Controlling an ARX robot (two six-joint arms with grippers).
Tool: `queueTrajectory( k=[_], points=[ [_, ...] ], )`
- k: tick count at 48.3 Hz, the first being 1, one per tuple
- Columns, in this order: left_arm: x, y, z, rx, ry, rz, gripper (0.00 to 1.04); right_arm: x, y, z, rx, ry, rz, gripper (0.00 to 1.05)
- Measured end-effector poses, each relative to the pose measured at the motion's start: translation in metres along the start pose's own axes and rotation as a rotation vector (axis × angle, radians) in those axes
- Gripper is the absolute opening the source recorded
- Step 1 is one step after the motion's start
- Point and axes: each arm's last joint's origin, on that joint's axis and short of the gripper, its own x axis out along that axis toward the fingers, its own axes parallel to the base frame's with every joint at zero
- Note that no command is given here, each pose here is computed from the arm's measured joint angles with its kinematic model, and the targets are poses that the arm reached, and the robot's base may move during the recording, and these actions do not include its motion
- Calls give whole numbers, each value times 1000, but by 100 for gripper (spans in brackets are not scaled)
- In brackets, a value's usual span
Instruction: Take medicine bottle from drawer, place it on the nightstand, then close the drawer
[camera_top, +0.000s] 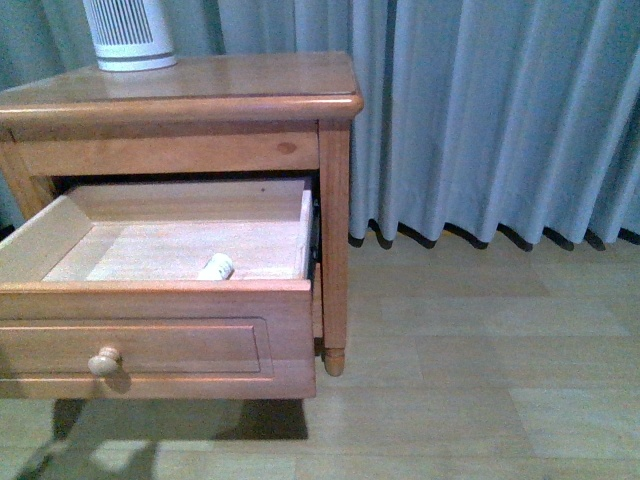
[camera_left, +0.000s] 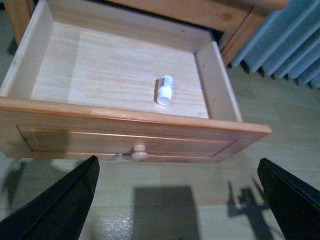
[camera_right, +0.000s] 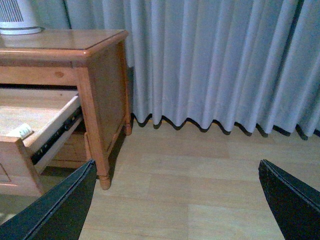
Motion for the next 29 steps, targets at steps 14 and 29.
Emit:
queueTrajectory(
  k=[14, 29],
  points=[
    [-54, -22, -34, 227, -406, 262, 40, 0, 0, 0, 0, 0, 0, 98],
    [-52, -30, -66, 238, -409, 257, 4, 0, 0, 0, 0, 0, -3, 98]
  ],
)
